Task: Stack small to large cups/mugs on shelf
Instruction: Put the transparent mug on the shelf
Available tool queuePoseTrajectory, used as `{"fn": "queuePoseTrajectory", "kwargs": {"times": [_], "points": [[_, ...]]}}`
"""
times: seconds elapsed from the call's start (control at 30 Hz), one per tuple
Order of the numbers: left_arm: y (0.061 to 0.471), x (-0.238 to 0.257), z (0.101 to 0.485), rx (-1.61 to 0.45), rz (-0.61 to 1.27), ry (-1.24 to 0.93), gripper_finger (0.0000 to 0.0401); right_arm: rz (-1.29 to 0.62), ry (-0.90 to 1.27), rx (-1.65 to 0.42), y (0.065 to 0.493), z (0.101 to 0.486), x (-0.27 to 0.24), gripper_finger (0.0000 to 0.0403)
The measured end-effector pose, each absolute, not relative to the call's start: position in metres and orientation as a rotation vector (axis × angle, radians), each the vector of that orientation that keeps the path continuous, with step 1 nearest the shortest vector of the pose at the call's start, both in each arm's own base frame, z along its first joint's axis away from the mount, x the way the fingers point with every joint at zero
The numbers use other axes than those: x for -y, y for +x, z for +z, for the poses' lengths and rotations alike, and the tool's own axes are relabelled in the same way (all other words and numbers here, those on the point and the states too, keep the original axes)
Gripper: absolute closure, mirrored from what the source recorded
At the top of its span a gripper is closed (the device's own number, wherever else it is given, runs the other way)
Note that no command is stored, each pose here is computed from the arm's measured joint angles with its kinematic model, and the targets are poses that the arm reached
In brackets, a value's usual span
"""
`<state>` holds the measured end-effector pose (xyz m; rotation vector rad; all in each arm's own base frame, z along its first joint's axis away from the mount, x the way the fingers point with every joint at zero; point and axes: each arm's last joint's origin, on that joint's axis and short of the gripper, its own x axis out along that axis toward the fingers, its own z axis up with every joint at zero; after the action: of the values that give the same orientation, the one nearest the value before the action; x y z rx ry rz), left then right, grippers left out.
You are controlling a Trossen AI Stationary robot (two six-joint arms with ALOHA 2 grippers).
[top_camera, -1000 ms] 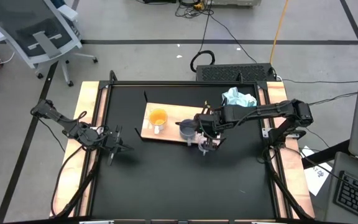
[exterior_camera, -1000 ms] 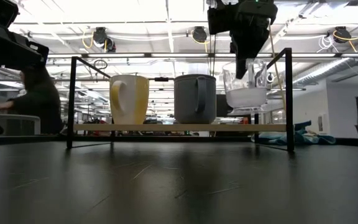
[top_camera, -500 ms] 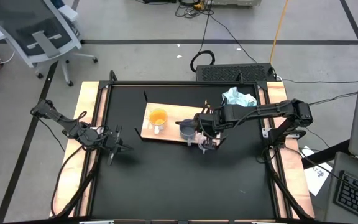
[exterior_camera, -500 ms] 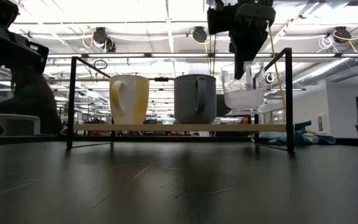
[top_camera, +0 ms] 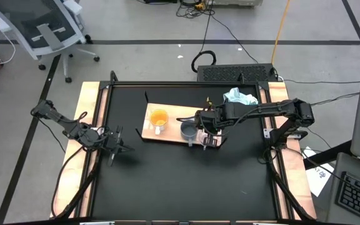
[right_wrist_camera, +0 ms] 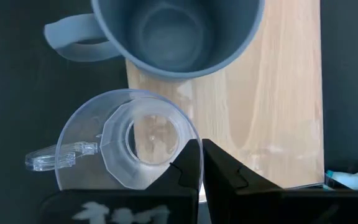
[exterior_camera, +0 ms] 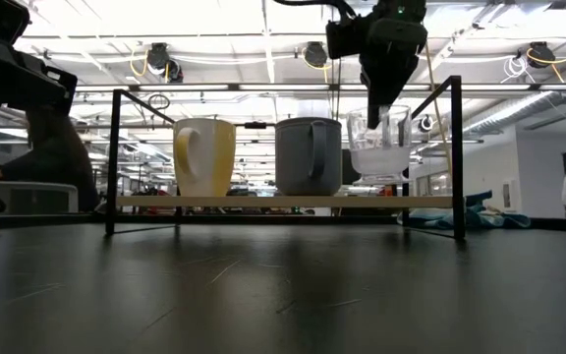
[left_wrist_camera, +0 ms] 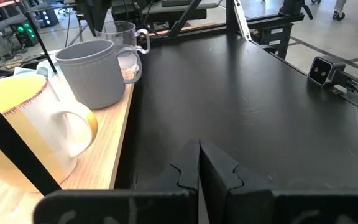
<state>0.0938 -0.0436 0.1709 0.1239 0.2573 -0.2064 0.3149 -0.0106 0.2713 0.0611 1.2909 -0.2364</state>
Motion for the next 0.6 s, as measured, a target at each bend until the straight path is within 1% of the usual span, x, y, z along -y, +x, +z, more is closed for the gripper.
{"fn": "queuePoseTrajectory", "kwargs": {"times": [0.17, 0.27, 0.43, 0.6], "points": [[0.094, 0.044, 0.171, -0.258, -0.206, 0.121, 0.0391, -0.248, 0.066, -1.284, 0.313, 0.274, 0.018, 0.0403], [0.094, 0.044, 0.171, -0.26, -0.206, 0.116, 0.0391, -0.251, 0.069, -1.233, 0.306, 0.283, 0.019, 0.0403], [0.094, 0.044, 0.17, -0.267, -0.206, 0.117, 0.0391, -0.249, 0.08, -1.137, 0.282, 0.285, 0.019, 0.0403], [0.094, 0.044, 0.172, -0.25, -0.207, 0.123, 0.0391, -0.28, 0.122, -1.113, 0.255, 0.283, 0.021, 0.0403]]}}
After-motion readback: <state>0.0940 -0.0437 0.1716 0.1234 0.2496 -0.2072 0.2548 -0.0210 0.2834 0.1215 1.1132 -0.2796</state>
